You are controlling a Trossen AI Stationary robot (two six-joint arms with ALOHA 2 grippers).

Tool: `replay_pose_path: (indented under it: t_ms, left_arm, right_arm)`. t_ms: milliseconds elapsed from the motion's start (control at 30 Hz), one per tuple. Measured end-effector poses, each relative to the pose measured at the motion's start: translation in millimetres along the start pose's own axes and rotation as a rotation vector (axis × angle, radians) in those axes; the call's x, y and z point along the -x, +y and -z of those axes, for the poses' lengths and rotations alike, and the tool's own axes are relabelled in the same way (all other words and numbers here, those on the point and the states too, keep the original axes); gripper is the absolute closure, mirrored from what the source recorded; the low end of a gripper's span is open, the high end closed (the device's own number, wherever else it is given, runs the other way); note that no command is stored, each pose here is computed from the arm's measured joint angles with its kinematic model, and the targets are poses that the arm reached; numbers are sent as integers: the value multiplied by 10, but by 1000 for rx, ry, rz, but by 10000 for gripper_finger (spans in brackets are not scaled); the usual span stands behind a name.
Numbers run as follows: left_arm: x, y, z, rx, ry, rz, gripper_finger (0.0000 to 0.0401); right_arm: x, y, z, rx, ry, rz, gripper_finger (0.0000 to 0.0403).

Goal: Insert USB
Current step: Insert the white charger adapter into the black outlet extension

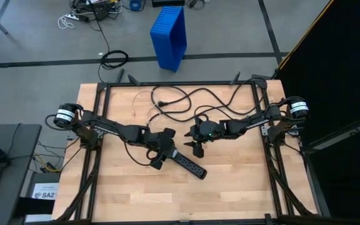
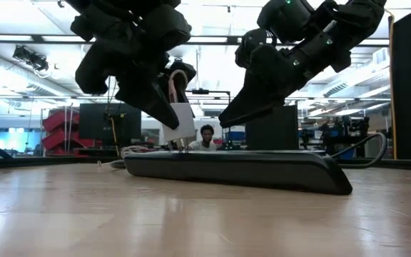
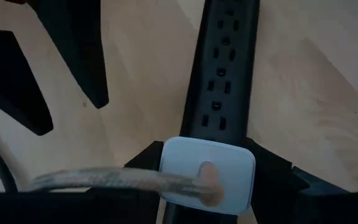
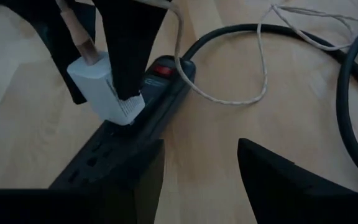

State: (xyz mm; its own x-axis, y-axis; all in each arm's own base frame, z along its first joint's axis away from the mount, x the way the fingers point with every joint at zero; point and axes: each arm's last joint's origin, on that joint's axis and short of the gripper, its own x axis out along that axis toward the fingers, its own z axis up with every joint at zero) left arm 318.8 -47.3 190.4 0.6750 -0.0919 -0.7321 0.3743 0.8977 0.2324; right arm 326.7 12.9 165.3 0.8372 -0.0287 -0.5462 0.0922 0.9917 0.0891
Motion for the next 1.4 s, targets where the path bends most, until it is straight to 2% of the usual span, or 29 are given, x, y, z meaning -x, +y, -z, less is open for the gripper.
replay_pose_path:
  t_ms: [400,767,1167,1400]
  left_arm:
    - [-1,14,17,25,-3,43,236]
    - [-249,-11,87,38,33,57,237]
    - [-204,33,-34,25,60,65,239]
    - [-237,29,-9,25,89,54,239]
  right_arm:
    - [0,-1,-4,14,-5,2,234]
    - [0,-5,-9,14,-11,17,238]
    - [-1,-5,-13,13,-16,17,238]
    - [-1,-3,-15,13,-17,17,238]
